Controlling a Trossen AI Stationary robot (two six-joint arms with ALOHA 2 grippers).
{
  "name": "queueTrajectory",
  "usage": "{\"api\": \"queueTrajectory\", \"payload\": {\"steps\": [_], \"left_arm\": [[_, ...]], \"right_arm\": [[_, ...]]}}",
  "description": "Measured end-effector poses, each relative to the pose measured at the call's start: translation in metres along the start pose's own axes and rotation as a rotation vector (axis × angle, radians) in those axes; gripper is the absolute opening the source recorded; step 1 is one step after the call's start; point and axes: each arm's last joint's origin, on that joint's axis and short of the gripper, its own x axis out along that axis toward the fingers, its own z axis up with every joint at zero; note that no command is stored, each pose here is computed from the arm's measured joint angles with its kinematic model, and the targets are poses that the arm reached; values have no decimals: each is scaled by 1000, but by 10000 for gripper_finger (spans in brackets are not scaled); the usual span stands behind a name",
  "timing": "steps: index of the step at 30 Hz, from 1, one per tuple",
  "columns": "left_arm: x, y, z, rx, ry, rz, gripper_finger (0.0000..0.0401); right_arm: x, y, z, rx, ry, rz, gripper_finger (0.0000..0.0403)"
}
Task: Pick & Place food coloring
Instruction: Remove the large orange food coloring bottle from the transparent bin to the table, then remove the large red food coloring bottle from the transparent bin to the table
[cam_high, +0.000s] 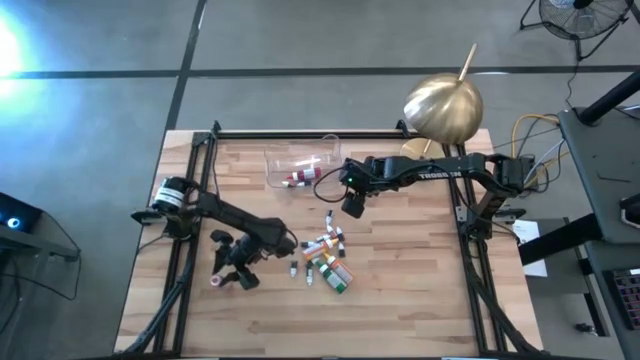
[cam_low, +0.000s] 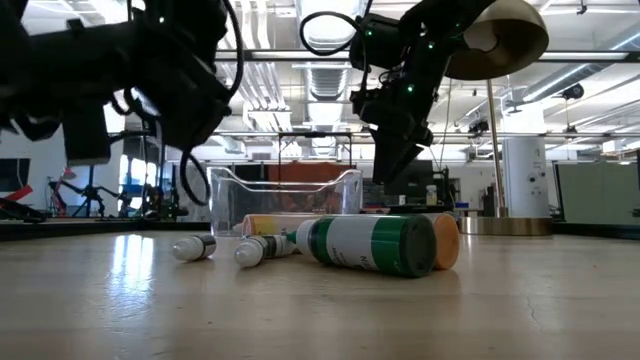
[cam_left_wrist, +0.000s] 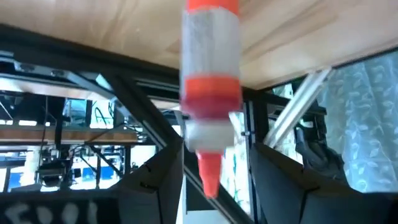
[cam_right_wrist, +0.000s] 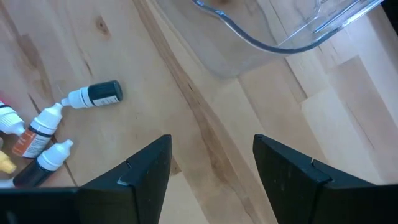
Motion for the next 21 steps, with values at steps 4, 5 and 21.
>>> {"api": "queueTrajectory", "payload": {"steps": [4, 5, 21], "left_arm": [[-8, -6, -3, 31, -28, -18, 156], [-8, -6, -3, 31, -29, -20, 156], [-21, 1, 11, -1, -253, 154, 156]], "right_arm": [[0, 0, 0, 0, 0, 0, 219], [0, 0, 0, 0, 0, 0, 219], [0, 0, 0, -19, 3, 0, 219]]}}
